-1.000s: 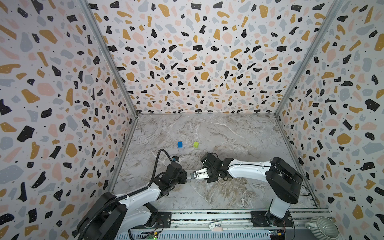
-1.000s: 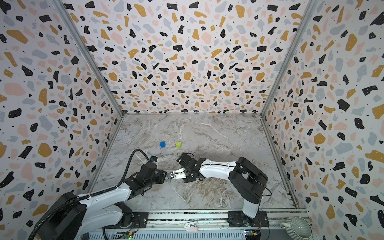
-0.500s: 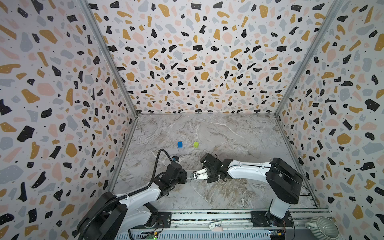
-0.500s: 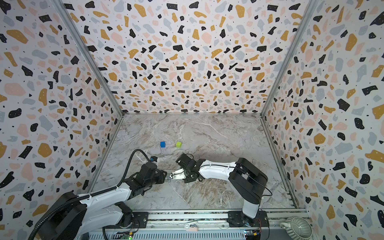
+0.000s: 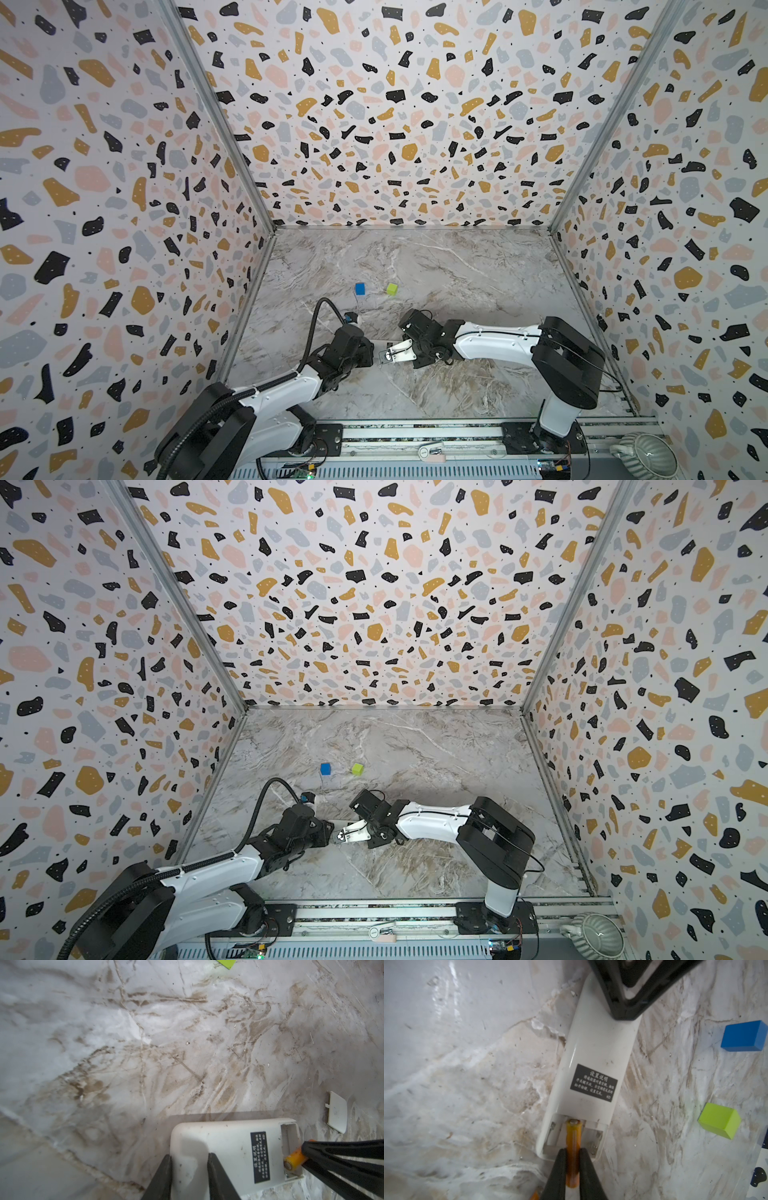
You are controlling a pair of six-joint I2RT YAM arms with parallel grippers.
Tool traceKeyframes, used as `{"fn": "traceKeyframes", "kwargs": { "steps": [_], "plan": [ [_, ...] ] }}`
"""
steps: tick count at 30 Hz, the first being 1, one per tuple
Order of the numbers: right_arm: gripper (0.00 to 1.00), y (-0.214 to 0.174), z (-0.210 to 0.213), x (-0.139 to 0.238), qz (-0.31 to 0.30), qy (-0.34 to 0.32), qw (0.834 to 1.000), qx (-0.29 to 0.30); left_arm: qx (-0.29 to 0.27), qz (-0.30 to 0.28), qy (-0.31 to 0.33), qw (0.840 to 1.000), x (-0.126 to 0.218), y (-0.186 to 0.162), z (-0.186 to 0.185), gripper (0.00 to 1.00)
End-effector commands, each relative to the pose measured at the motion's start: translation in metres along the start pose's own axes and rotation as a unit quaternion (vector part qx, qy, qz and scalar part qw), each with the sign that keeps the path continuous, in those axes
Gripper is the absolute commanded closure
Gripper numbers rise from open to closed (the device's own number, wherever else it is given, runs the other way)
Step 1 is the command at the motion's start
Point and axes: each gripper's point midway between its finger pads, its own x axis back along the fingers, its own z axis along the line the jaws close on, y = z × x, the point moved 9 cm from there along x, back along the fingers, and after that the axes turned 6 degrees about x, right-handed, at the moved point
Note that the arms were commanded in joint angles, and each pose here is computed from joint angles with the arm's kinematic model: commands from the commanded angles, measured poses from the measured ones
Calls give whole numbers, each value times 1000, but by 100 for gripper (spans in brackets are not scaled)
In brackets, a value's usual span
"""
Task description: Load the batteries into the remote control
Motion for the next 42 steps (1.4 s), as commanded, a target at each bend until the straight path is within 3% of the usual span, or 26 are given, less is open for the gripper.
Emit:
{"fn": "traceKeyframes", "kwargs": {
  "steps": [1, 30, 42],
  "plan": [
    [84, -4, 13, -6, 20, 28, 999, 13, -7, 42, 24, 999, -3, -17, 13, 69],
    [87, -13, 10, -3, 52, -43, 996, 64, -5, 39, 26, 999, -3, -17, 13, 70],
    [76, -11, 9, -1, 53, -69, 993, 75, -6, 39, 24, 999, -4, -18, 14, 70]
  ]
}}
